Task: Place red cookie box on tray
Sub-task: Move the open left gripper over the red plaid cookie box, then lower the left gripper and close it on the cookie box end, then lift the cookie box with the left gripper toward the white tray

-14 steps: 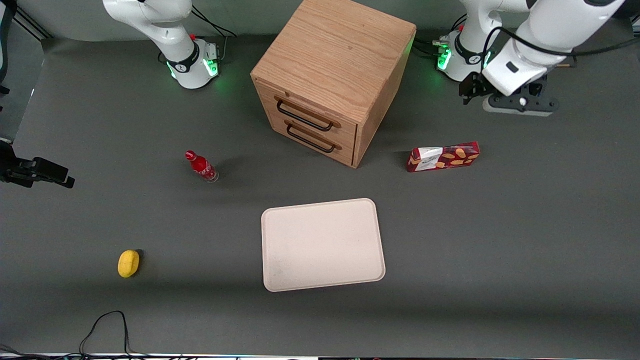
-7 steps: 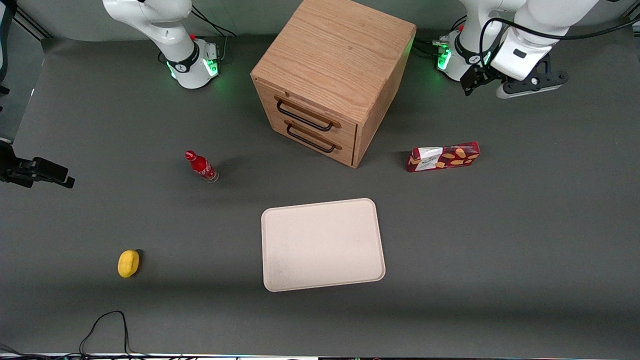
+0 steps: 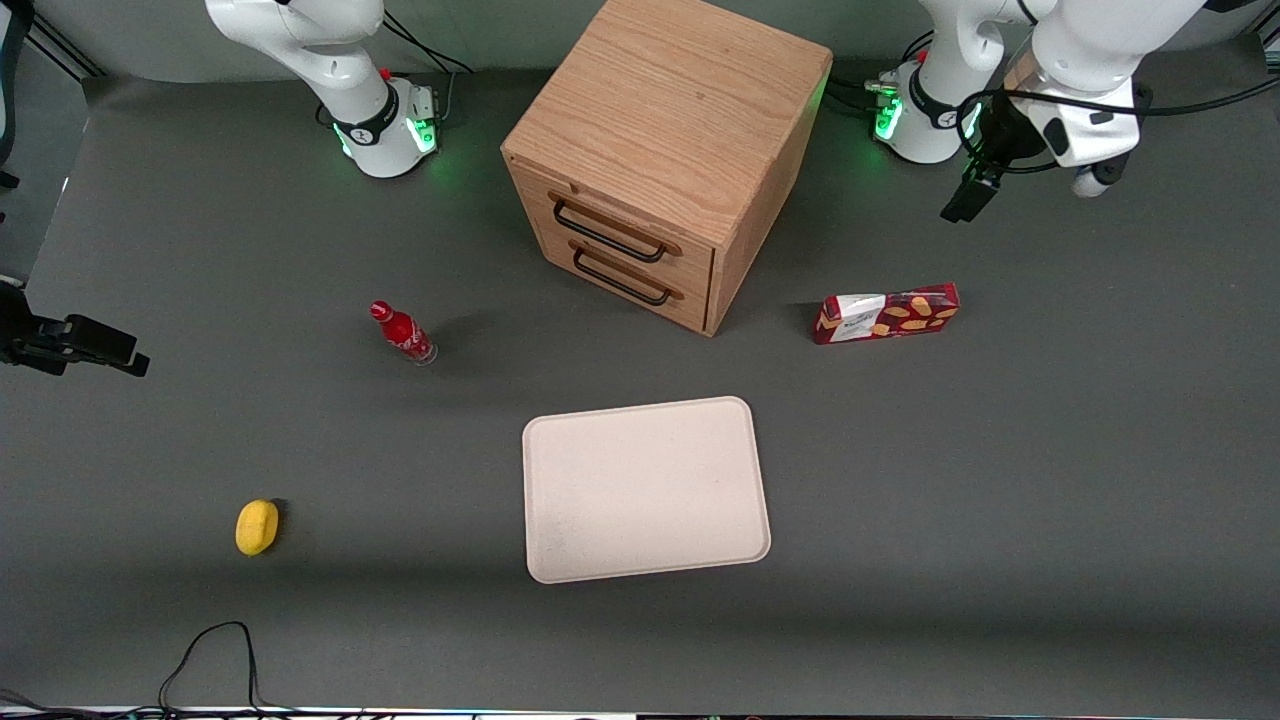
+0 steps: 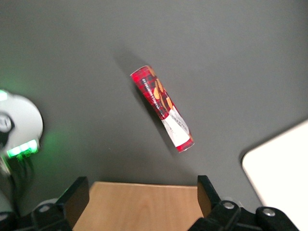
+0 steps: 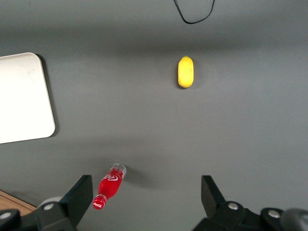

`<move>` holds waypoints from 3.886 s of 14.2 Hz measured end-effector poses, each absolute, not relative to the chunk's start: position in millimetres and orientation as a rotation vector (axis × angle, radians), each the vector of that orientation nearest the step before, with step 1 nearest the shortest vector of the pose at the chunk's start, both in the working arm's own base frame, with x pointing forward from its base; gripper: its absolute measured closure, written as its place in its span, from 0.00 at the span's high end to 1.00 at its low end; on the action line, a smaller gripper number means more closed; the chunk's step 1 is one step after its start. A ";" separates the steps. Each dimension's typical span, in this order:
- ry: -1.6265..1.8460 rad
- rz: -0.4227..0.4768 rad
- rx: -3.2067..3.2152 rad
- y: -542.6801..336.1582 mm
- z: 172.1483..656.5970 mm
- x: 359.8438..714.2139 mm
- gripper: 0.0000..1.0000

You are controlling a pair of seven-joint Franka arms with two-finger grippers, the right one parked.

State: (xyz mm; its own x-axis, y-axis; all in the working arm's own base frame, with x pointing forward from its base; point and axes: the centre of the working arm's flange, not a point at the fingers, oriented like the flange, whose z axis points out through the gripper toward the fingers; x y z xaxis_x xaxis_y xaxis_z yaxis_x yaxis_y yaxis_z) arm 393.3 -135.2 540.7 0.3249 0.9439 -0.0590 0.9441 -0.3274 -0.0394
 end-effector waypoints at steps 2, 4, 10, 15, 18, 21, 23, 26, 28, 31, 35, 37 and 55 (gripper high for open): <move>2.041 -0.086 2.374 -134.6 529.7 395.7 1.00; 2.159 -0.039 2.254 -132.7 504.2 397.8 1.00; 2.199 0.010 2.202 -139.9 378.4 397.1 1.00; 2.250 0.057 2.199 -146.8 302.5 403.3 1.00; 2.242 0.058 2.179 -146.9 280.4 402.0 1.00; 2.239 0.052 2.166 -146.4 258.8 399.0 1.00; 2.241 0.046 2.166 -145.8 250.5 396.8 1.00; 2.246 0.039 2.169 -145.6 245.4 395.9 0.93; 2.246 0.039 2.170 -145.6 245.3 395.9 0.69; 2.246 0.039 2.170 -145.6 245.2 395.9 0.37; 2.247 0.039 2.169 -145.1 245.2 396.1 0.03; 2.250 0.039 2.167 -144.5 245.8 397.0 0.03; 2.284 0.058 2.202 -138.1 631.5 504.4 0.03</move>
